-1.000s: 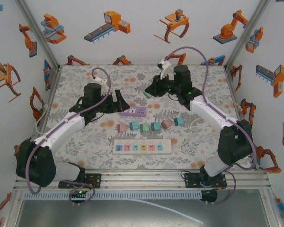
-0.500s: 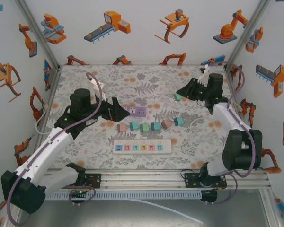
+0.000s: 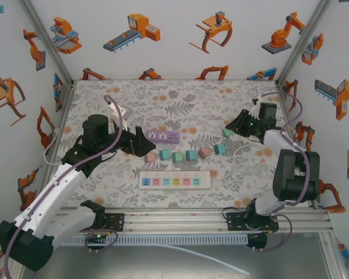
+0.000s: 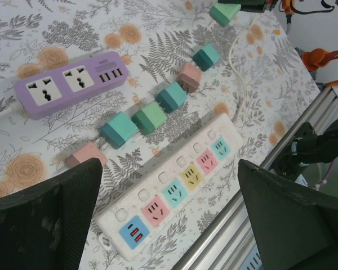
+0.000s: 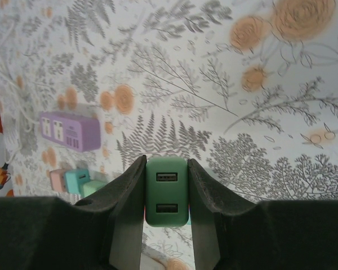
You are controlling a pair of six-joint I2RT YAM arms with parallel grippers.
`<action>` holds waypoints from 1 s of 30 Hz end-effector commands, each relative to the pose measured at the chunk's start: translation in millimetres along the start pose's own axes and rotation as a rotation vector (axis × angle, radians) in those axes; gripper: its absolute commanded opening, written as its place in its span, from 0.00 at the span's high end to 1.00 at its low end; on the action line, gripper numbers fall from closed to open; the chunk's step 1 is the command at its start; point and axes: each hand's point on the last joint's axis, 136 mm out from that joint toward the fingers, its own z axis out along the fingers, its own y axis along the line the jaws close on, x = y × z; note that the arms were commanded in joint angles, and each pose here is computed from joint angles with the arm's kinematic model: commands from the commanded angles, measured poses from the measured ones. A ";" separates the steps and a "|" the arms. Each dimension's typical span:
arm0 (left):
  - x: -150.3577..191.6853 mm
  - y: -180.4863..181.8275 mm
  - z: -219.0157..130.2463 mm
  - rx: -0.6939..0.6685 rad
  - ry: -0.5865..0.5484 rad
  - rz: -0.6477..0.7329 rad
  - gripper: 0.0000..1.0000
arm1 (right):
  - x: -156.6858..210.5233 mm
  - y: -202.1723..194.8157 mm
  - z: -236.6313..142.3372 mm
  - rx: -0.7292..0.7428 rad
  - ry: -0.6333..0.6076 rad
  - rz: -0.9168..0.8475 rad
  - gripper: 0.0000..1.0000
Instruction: Pull the plug off the socket
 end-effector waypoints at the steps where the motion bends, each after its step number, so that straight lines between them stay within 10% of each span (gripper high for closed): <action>1: 5.8 4.9 -1.3 -0.031 0.013 0.023 0.01 | 5.1 -17.2 3.5 0.052 0.001 -0.008 0.76; 19: 11.7 14.4 5.3 -0.062 0.031 0.014 0.01 | 48.1 -47.9 9.1 0.074 0.069 0.065 0.72; 30: 12.5 16.6 6.4 -0.070 0.028 0.010 0.01 | 59.6 -51.9 7.4 0.084 0.080 0.106 0.50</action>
